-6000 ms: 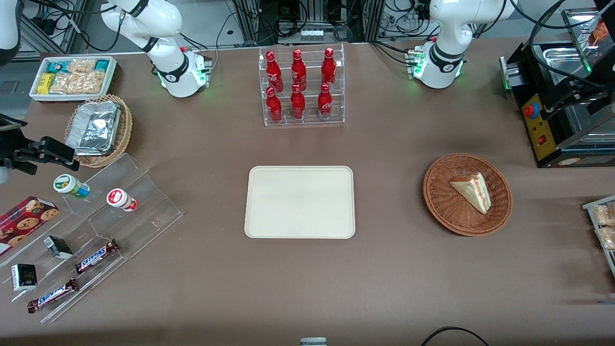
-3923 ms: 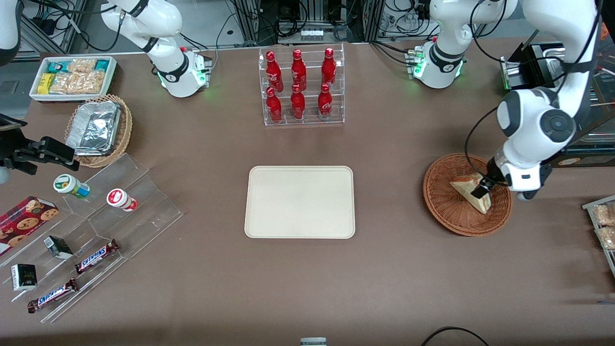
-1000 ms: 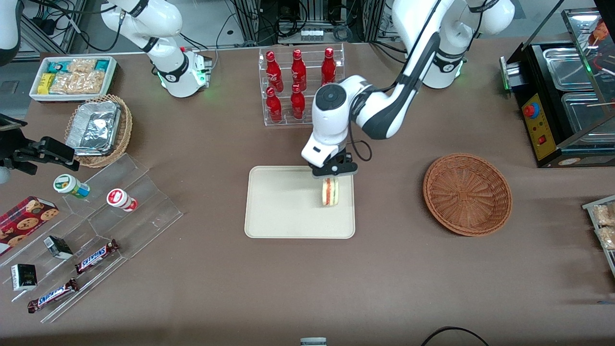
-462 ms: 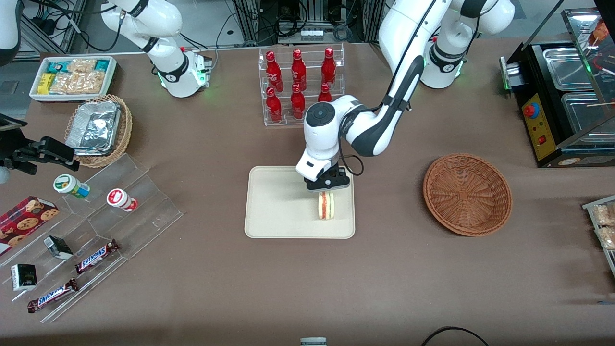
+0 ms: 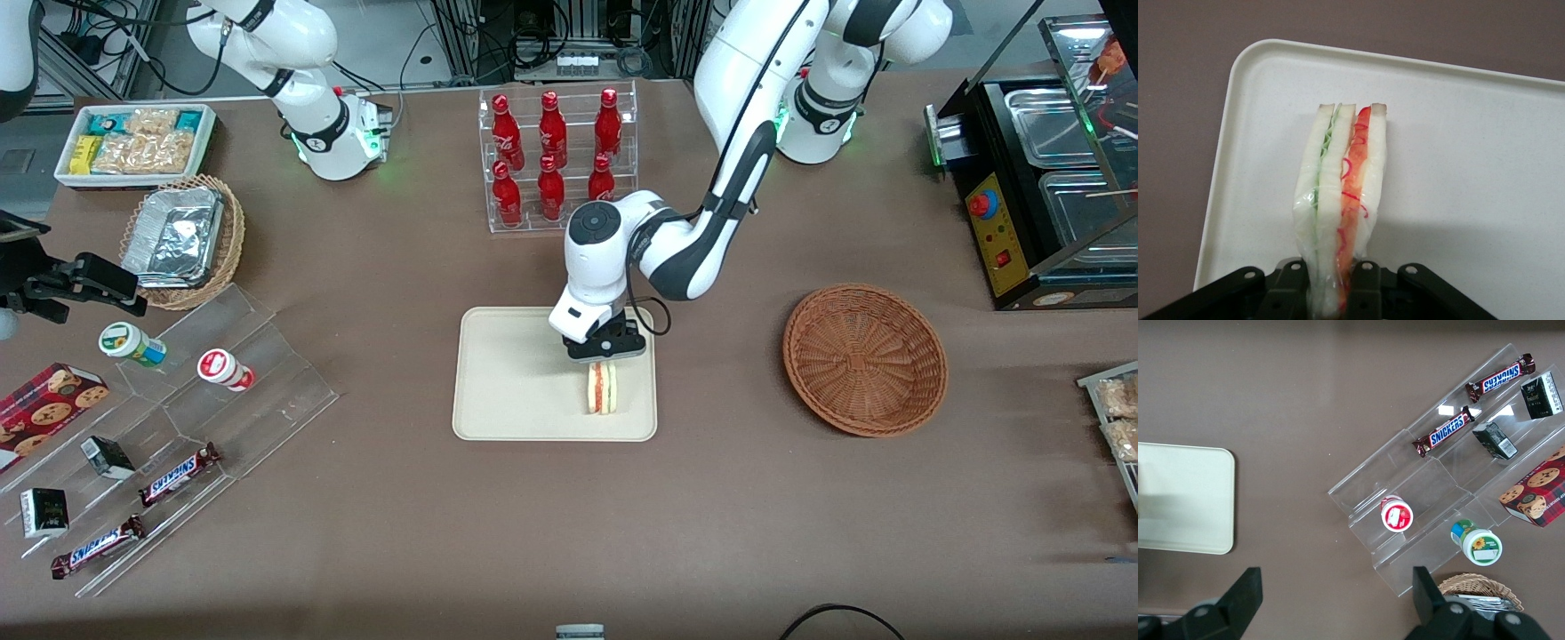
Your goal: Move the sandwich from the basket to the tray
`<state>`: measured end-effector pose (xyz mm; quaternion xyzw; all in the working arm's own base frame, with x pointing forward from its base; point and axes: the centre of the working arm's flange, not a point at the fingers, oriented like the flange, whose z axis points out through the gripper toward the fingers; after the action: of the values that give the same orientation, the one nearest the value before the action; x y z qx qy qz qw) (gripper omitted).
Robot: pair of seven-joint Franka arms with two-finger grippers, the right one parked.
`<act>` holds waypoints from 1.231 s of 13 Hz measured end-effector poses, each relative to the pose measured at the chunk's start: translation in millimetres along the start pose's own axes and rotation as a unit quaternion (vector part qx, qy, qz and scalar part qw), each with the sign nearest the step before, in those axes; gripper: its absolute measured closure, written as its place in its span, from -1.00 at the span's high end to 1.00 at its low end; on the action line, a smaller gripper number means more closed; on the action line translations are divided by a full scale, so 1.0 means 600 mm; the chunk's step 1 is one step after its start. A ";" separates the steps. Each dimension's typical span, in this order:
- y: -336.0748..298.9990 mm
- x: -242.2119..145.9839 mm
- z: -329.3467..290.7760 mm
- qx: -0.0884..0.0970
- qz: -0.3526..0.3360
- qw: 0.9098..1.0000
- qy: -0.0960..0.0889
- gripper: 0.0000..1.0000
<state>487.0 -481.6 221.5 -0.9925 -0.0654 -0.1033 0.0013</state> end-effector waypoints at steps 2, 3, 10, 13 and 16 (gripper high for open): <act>0.000 0.001 0.001 0.000 0.002 1.000 0.003 -0.59; -0.001 0.004 0.000 0.000 0.002 1.000 0.005 -0.43; -0.010 0.066 -0.120 0.007 -0.035 0.999 0.020 1.00; -0.062 0.112 -0.277 0.029 -0.079 0.996 0.021 1.00; -0.144 0.159 -0.400 0.037 -0.126 0.991 0.023 1.00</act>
<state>519.0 -387.7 475.3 -0.9730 -0.1940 -0.1225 0.0264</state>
